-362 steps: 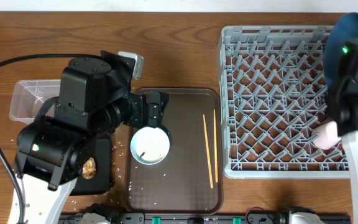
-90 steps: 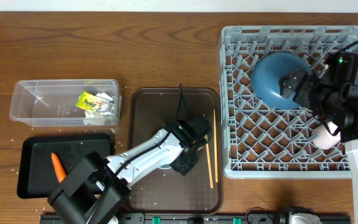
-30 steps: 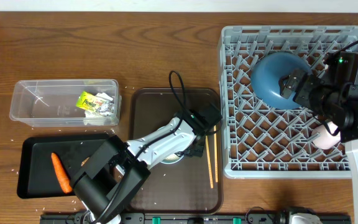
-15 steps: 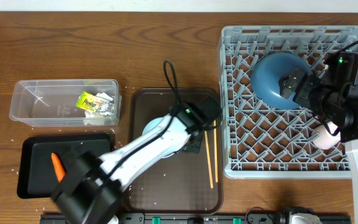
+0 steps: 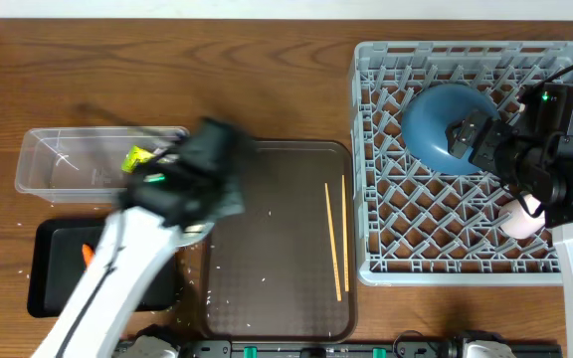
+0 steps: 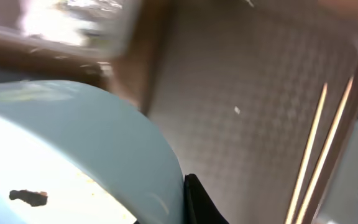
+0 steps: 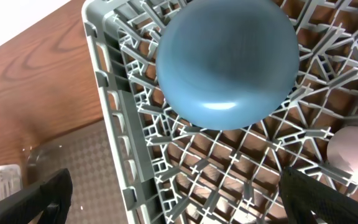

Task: Sort waste into correct bins and load items into the dishwasher rack
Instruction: 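Carry the rice bowl left and tilt it over the black tray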

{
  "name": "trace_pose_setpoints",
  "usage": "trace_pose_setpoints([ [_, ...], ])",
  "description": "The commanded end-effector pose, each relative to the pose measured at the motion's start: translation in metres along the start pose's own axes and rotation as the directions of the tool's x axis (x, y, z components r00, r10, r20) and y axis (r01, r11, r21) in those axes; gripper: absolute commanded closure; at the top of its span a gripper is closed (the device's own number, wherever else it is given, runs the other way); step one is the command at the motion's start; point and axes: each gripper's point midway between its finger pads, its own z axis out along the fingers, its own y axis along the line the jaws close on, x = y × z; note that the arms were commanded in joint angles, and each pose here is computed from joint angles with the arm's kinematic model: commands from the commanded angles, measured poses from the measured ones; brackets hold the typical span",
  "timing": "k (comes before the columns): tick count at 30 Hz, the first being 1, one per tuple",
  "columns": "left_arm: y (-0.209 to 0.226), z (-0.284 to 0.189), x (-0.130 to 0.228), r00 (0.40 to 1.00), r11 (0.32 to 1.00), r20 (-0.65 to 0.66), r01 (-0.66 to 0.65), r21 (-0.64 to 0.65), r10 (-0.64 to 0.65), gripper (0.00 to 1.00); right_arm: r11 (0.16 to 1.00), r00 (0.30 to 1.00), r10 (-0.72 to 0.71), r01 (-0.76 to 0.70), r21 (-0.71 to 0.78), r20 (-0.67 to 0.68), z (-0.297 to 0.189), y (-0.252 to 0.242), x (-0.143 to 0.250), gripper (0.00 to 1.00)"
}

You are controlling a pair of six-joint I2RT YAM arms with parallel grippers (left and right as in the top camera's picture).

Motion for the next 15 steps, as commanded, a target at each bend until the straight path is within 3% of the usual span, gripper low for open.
trace_pose_setpoints([
  [1,0.024,-0.022,-0.011,0.996,0.993,0.019,0.082,0.083,-0.084,0.94,1.000,1.000,0.011,-0.011,-0.008,0.016,-0.006,0.002,-0.003,0.01],
  [8,0.080,-0.020,-0.014,0.964,0.946,-0.025,0.265,0.187,-0.265,0.94,1.000,1.000,0.011,-0.011,-0.007,0.016,-0.006,0.002,-0.003,0.01],
  [15,0.107,-0.001,-0.016,0.928,0.837,-0.033,0.350,0.422,-0.371,0.94,1.000,1.000,0.010,-0.010,-0.008,0.017,-0.006,0.002,-0.003,0.01],
])
